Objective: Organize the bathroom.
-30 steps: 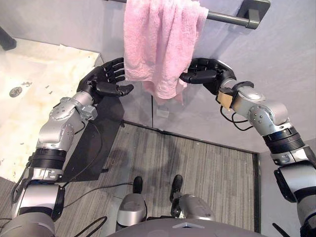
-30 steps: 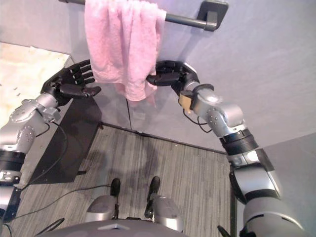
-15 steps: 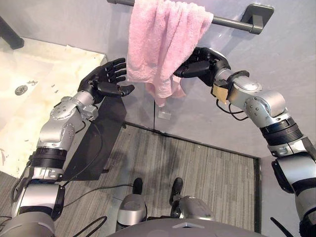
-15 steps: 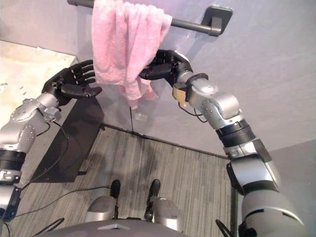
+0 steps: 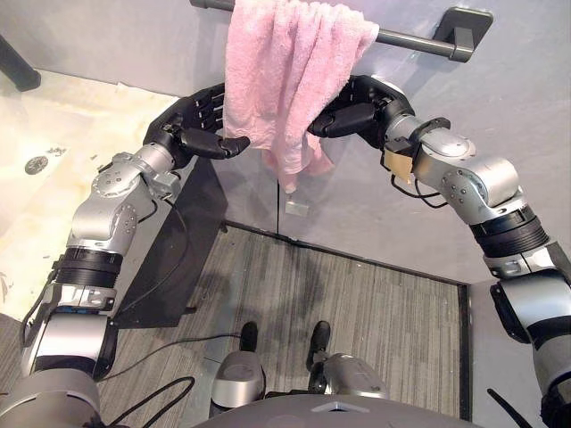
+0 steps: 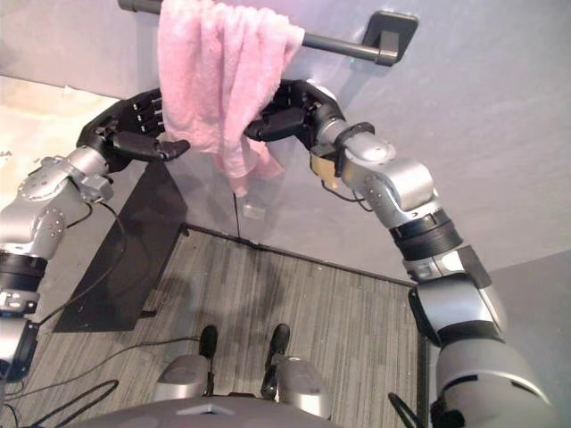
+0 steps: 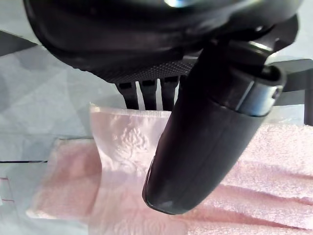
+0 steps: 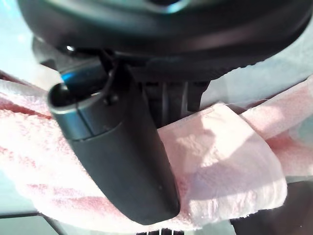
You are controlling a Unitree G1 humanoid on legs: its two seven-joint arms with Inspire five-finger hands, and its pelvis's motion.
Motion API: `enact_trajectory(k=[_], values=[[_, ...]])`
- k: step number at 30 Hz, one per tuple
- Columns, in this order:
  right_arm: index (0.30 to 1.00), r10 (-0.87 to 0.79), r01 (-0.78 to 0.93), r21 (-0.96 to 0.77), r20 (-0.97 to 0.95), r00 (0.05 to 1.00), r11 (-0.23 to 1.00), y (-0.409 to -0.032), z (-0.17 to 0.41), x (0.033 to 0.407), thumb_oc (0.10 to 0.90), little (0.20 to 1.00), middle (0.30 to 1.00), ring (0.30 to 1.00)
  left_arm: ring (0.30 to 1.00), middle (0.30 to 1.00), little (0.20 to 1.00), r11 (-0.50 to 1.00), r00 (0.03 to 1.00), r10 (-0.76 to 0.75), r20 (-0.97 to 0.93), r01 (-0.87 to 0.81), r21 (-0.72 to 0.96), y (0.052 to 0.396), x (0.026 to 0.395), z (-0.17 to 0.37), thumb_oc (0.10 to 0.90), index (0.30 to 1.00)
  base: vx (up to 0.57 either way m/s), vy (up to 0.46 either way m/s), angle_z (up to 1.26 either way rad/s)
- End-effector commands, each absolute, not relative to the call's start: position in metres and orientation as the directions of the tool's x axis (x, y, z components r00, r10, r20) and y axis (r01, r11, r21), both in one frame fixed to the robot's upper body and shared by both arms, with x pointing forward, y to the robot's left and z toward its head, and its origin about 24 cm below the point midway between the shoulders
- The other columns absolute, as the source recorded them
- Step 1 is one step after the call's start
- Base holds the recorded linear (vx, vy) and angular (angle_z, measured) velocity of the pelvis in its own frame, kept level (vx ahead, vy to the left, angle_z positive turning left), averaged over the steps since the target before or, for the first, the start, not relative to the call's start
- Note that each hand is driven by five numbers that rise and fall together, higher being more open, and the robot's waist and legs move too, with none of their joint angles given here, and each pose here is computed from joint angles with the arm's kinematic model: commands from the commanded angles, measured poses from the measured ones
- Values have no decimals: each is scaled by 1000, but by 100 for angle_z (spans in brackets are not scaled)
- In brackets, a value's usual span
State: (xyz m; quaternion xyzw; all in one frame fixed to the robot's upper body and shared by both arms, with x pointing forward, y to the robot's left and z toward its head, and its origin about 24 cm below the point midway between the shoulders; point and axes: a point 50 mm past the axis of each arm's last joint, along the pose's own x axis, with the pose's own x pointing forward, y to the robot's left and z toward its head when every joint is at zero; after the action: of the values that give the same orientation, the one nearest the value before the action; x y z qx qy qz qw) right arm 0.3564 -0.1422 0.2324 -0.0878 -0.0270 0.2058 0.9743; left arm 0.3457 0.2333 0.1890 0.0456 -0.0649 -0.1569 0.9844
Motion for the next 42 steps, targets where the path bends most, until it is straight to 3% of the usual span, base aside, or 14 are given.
enact_trajectory(k=[1, 5, 6, 7, 8, 9, 10, 11, 27, 32, 42], values=[[900, 414, -354, -292, 180, 892, 889, -139, 276, 358, 800, 900, 900, 900, 900, 900, 900, 933, 937, -329, 114, 304, 190, 229, 344, 187, 800, 900, 0, 0, 0], [900, 423, -369, -284, 159, 892, 885, -140, 267, 357, 800, 900, 900, 900, 900, 900, 900, 935, 937, -325, 126, 299, 191, 229, 343, 190, 800, 900, 0, 0, 0], [836, 427, -375, -281, 155, 891, 883, -139, 266, 357, 758, 836, 836, 836, 900, 900, 900, 935, 937, -326, 126, 299, 191, 229, 343, 190, 800, 900, 0, 0, 0], [578, 434, -383, -278, 150, 888, 881, -139, 264, 357, 585, 578, 578, 578, 900, 900, 900, 935, 937, -326, 124, 300, 191, 228, 343, 189, 800, 900, 0, 0, 0], [434, 439, -389, -277, 146, 887, 878, -137, 263, 357, 489, 434, 434, 434, 582, 582, 582, 933, 936, -331, 122, 305, 190, 228, 343, 189, 588, 582, 0, 0, 0], [300, 444, -397, -270, 142, 885, 877, -137, 262, 357, 400, 300, 300, 300, 354, 354, 354, 934, 937, -328, 119, 303, 189, 228, 343, 188, 436, 354, 0, 0, 0], [300, 444, -397, -270, 142, 885, 877, -137, 262, 357, 400, 300, 300, 300, 354, 354, 354, 934, 937, -328, 119, 303, 189, 228, 343, 188, 436, 354, 0, 0, 0], [300, 445, -399, -269, 141, 884, 877, -137, 262, 357, 400, 300, 300, 300, 300, 300, 300, 934, 937, -328, 119, 303, 188, 229, 343, 188, 400, 300, 3, -1, -4], [300, 439, -403, -241, 116, 891, 883, -141, 254, 358, 400, 300, 300, 300, 300, 300, 300, 943, 945, -310, 103, 292, 159, 233, 344, 186, 400, 300, 0, 0, 0], [300, 409, -374, -260, 94, 908, 890, -151, 246, 359, 400, 300, 300, 300, 300, 300, 300, 965, 966, -237, 105, 222, 142, 244, 342, 182, 400, 300, 0, 0, 0], [300, 135, -82, -420, 97, 986, 904, -212, 244, 356, 400, 300, 300, 300, 300, 300, 300, 994, 994, -63, 92, 55, 92, 283, 319, 164, 400, 300, -6, 0, -1]])
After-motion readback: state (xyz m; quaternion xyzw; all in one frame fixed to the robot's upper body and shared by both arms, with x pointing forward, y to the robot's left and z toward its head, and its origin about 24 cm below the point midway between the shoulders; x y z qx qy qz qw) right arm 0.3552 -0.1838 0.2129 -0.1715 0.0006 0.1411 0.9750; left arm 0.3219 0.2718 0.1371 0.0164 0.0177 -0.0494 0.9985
